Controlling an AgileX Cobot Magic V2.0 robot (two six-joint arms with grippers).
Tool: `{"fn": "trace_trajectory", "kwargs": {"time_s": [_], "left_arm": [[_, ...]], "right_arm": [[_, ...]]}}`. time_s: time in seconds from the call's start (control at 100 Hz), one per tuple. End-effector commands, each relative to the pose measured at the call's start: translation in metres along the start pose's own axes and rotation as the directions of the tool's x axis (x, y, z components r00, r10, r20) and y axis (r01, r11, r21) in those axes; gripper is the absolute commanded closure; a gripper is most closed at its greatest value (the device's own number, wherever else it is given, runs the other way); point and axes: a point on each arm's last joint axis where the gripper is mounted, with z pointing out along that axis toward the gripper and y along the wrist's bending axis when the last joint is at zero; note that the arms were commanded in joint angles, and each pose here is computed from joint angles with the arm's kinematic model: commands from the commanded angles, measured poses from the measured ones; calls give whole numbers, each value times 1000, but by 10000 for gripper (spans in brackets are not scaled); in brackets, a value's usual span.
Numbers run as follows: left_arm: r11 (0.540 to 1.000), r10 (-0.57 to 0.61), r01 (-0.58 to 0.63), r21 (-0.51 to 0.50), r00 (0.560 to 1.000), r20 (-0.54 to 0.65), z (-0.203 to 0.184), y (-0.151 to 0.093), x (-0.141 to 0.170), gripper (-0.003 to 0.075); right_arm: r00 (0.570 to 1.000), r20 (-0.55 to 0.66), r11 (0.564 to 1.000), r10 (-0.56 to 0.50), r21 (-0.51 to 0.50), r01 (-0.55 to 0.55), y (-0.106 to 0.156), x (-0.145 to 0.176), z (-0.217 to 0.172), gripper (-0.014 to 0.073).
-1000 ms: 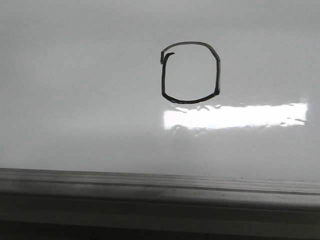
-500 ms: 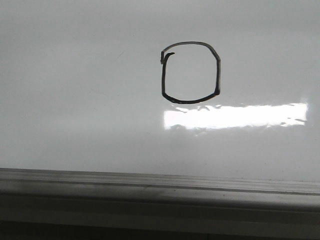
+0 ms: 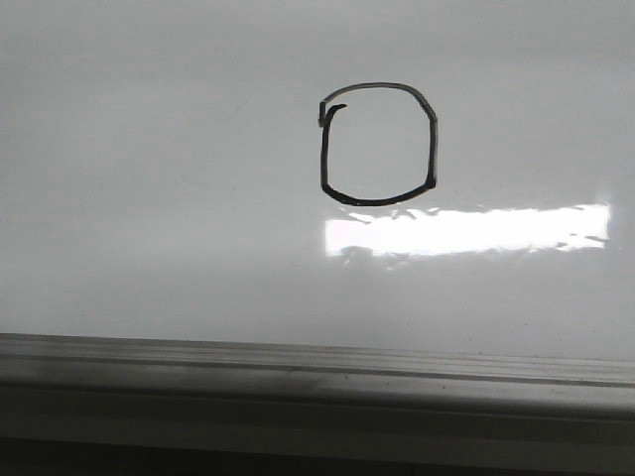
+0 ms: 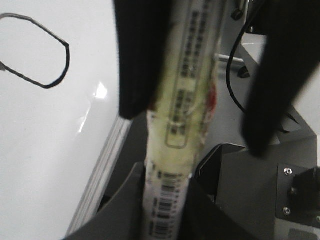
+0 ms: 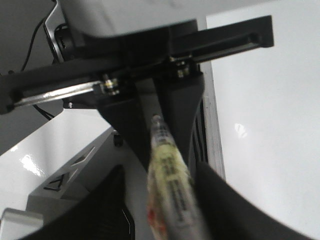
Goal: Write number 0 on whiteboard
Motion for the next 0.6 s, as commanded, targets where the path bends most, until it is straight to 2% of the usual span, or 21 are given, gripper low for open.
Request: {"fn": "trace_trajectory", "kwargs": {"time_s": [0.0, 0.04, 0.08, 0.22, 0.42, 0.51, 0.59], "left_arm": [[999, -20, 29, -45, 980, 199, -11, 5, -23, 740], [999, -20, 30, -45, 979, 201, -11, 5, -23, 740], [999, -20, 30, -45, 979, 202, -11, 5, -23, 740], [997, -40, 53, -48, 973, 229, -11, 6, -26, 740], [989, -106, 131, -71, 954, 281, -4, 10, -23, 740], [977, -153, 191, -96, 938, 311, 6, 13, -17, 740], [960, -200, 255, -119, 916, 346, 14, 16, -10, 740]], "right_arm": [[990, 138, 1000, 20, 17, -23, 0, -18, -14, 102], [989, 147, 999, 16, 36, -22, -2, -18, -16, 37], [989, 147, 998, 17, 52, -25, -6, -18, -18, 11], [986, 162, 992, 37, 116, -56, -18, -14, -35, 28], [974, 223, 969, 44, 227, -96, -25, -7, -82, 29], [972, 226, 957, 62, 264, -123, -24, 1, -101, 78], [968, 222, 942, 113, 284, -176, -20, 11, -115, 204]]}}
